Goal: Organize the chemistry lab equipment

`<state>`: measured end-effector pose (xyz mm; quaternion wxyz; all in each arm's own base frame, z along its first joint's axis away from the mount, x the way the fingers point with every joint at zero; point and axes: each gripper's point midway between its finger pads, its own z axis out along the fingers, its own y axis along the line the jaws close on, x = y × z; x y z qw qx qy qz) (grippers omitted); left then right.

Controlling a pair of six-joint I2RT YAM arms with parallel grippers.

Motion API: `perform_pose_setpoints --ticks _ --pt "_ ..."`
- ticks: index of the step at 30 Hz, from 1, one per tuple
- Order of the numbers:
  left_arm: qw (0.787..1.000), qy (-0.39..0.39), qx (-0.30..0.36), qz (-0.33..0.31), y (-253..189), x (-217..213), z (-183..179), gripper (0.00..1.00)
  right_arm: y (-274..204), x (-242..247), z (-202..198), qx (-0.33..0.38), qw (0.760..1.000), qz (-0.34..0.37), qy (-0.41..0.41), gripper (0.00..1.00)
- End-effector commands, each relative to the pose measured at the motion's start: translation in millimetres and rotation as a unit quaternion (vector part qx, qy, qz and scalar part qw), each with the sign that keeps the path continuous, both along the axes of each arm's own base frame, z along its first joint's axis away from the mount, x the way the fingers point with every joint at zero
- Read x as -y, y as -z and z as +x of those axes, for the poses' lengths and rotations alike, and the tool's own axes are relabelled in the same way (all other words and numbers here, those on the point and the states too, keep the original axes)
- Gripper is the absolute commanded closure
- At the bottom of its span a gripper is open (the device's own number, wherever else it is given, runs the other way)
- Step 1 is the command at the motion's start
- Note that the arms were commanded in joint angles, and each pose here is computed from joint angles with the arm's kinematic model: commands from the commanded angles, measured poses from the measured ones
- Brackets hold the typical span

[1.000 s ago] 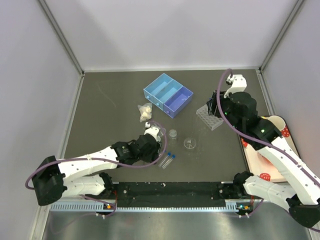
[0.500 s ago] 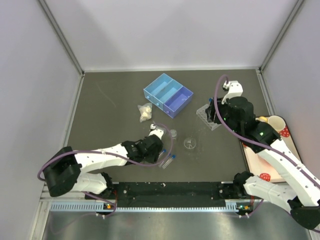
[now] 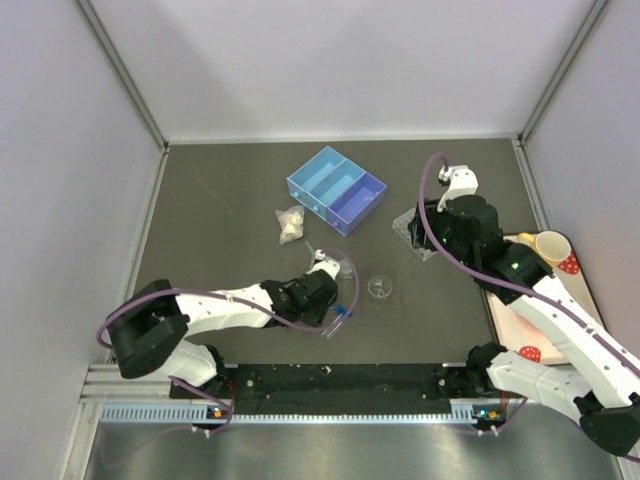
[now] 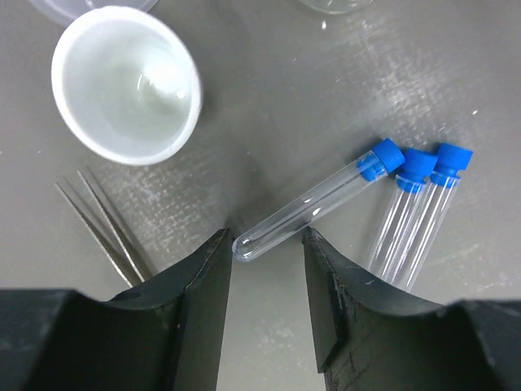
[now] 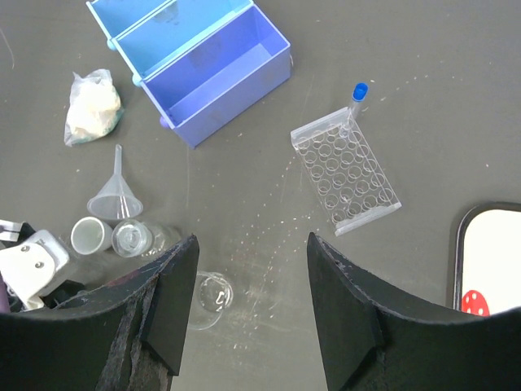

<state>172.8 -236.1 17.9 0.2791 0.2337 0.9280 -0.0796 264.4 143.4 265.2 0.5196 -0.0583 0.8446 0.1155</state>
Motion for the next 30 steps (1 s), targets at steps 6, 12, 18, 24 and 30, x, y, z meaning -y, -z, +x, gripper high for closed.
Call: perform_pose_setpoints --ticks 6,12,18,24,30 --pt "1.000 0.020 -0.002 0.006 8 16 -2 0.63 -4 -5 0 0.014 1.000 0.008 -0.009 0.44" --pt "1.000 0.025 -0.007 0.013 13 14 -8 0.80 0 -4 -2 0.011 1.000 0.011 -0.009 0.44" --pt "0.999 0.028 -0.007 0.017 13 13 -13 0.93 1 -5 -3 0.009 1.000 0.014 -0.010 0.44" --pt "0.999 0.033 -0.004 0.020 8 14 -21 1.00 3 -8 -4 0.005 1.000 0.019 -0.015 0.44" --pt "0.999 0.046 0.005 -0.006 -19 20 -37 1.00 7 -12 -6 -0.001 1.000 0.021 -0.023 0.44"
